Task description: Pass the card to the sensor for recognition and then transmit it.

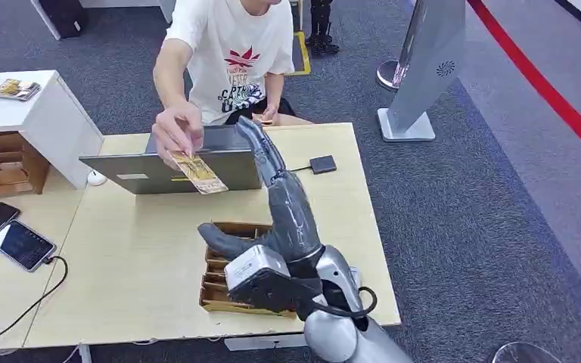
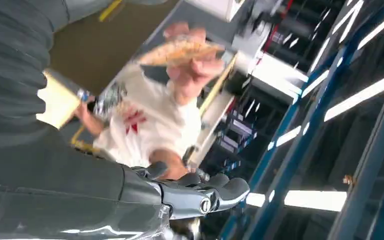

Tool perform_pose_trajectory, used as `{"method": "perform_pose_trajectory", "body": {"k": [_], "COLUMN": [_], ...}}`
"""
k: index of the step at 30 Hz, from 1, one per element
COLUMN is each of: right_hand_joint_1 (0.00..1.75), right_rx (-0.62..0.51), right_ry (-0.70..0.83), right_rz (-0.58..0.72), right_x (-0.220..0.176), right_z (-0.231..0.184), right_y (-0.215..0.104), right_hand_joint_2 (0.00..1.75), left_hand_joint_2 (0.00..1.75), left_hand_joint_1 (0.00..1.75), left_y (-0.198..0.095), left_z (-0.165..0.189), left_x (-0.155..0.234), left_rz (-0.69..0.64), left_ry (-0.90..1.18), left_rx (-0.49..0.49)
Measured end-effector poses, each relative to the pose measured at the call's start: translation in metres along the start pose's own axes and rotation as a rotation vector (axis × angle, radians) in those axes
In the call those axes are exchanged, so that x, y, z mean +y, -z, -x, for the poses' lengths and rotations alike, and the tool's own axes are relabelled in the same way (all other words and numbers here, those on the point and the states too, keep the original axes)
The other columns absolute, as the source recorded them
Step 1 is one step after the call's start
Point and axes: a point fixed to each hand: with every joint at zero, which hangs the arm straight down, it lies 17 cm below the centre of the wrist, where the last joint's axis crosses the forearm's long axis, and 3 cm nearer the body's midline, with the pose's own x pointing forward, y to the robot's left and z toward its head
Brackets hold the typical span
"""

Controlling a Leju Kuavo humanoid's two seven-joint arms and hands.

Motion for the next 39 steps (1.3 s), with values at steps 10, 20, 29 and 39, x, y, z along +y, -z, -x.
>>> {"method": "perform_pose_trajectory", "body": {"k": [10,20,29,39], "right_hand_joint_1": [0.0,0.0,0.66,1.75], "right_rx": [0.033,0.121,0.139,0.205], "right_ry": [-0.162,-0.282,-0.289,-0.28], "right_rz": [0.079,0.051,0.042,0.016], "right_x": [-0.015,-0.013,-0.011,-0.007], "right_z": [0.026,0.07,0.078,0.102], "right_y": [0.039,0.055,0.055,0.048], "right_hand_joint_2": [1.75,1.75,1.75,1.75], "left_hand_joint_2": [0.0,0.0,0.0,0.0], "left_hand_joint_1": [0.0,0.0,0.0,0.0], "left_y": [-0.001,-0.003,-0.004,-0.005], "left_z": [-0.013,-0.026,-0.028,-0.033], "left_x": [0.012,0.013,0.014,0.013], "left_rz": [-0.011,-0.017,-0.019,-0.024], "left_ry": [0.153,0.244,0.252,0.282], "left_rx": [-0.035,-0.066,-0.069,-0.081]}}
